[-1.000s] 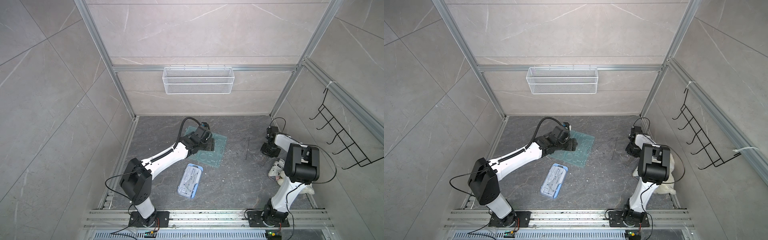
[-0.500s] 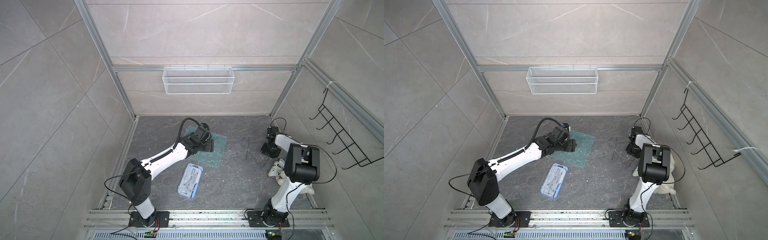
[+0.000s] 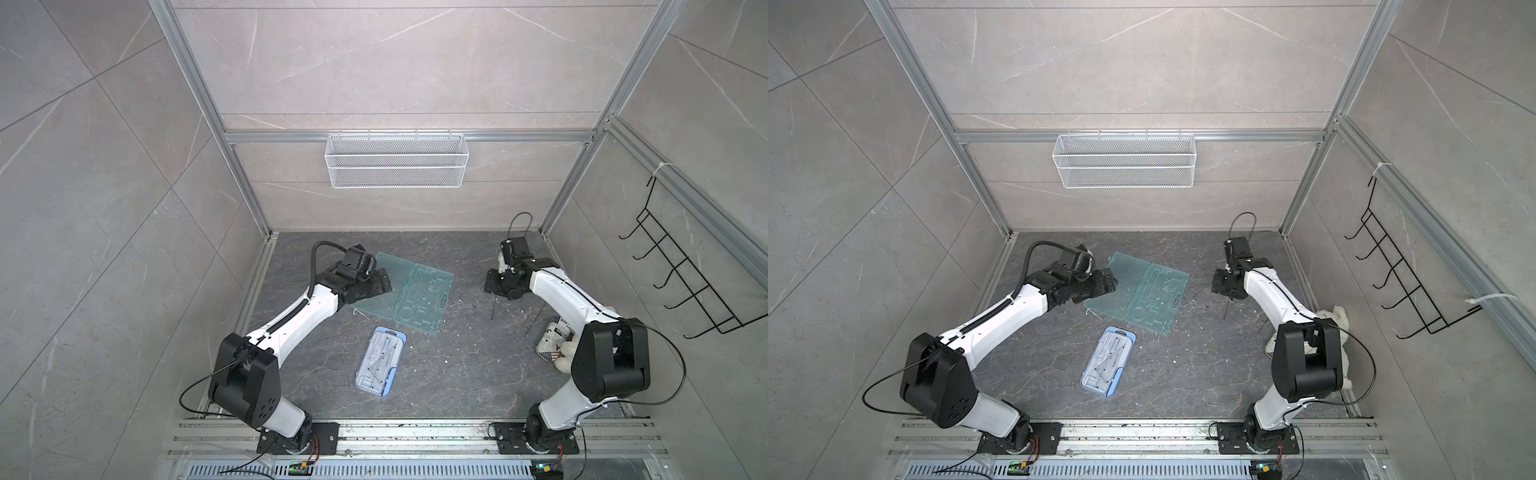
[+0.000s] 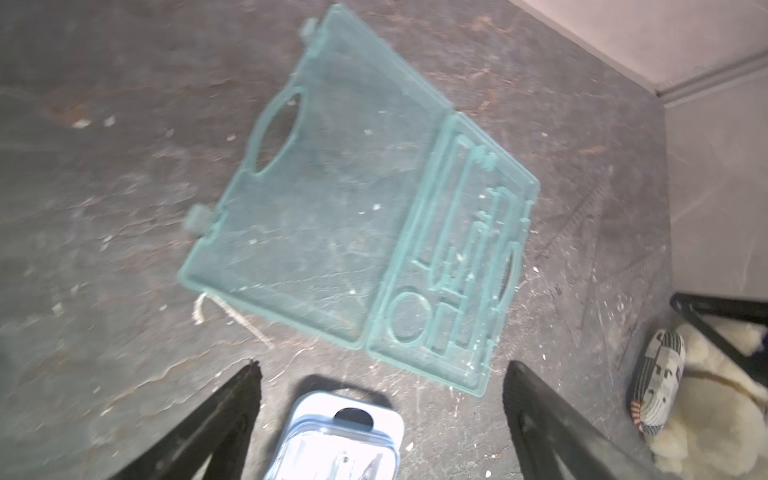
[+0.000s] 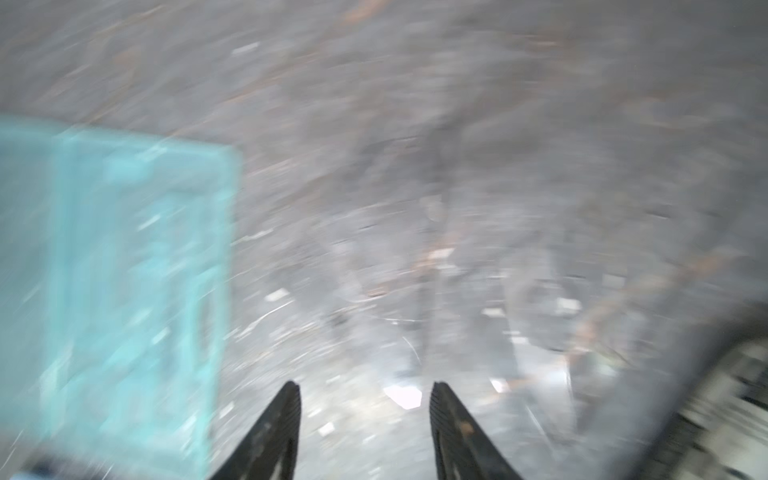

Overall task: Open the ruler set and take out the ruler
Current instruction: Adjust the ruler set box at the center of the board.

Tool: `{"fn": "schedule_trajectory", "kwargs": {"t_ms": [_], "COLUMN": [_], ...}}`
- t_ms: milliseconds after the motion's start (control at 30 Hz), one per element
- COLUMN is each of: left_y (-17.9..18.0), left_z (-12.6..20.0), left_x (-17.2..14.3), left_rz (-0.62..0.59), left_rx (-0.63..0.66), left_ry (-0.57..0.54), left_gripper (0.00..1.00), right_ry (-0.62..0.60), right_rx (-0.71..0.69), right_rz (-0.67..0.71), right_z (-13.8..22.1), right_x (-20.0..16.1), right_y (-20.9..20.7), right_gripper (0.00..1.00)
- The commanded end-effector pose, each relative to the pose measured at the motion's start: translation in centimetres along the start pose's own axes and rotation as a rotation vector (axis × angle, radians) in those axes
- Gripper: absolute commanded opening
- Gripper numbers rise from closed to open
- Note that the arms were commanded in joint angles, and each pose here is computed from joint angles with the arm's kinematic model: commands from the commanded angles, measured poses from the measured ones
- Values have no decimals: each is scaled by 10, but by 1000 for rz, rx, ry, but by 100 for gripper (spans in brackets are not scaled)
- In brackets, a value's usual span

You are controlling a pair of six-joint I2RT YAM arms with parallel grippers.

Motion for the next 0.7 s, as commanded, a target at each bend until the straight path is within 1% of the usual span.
{"fn": "schedule_trajectory", "kwargs": {"t_ms": [0, 67, 133, 233, 333, 400, 500, 567, 667], "left_y": [23, 35, 39, 36, 34, 38, 48, 48, 49], "left_z": [17, 22, 27, 26, 16, 8, -6, -7, -5], "left_x": [-5, -2, 2, 9, 9, 1, -18, -26, -39], "left_rz": [129, 163, 163, 115, 71, 77, 147, 169, 154], "left_rx": [9, 29, 37, 34, 9, -3, 2, -5, 3], "left_ry": [54, 64, 71, 84, 86, 80, 120, 138, 141], "left_gripper": [94, 94, 94, 92, 90, 90, 90, 89, 89], "right_ry": [127, 180, 226, 280, 278, 263, 278, 293, 315], "right_rx": [107, 136, 127, 111, 70, 31, -13, 11, 52], "right_rz": [92, 148, 177, 186, 218, 242, 232, 241, 303], "right_z": [8, 7, 4, -4, -14, -21, -29, -29, -31], "right_x": [-39, -62, -81, -101, -110, -116, -125, -131, -144], "right_y": [36, 57, 68, 79, 87, 88, 84, 90, 107], "right_gripper": [55, 56, 57, 58, 58, 58, 58, 59, 61]}}
Point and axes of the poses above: each gripper's point midway between its finger pads, its own z axis back along the fingers, its own y axis along the line the jaws close on, x = y × z, the point moved 4 cm from there along z, back along the fingers, and after that the axes turned 7 degrees about -z, right-handed, at the moved point
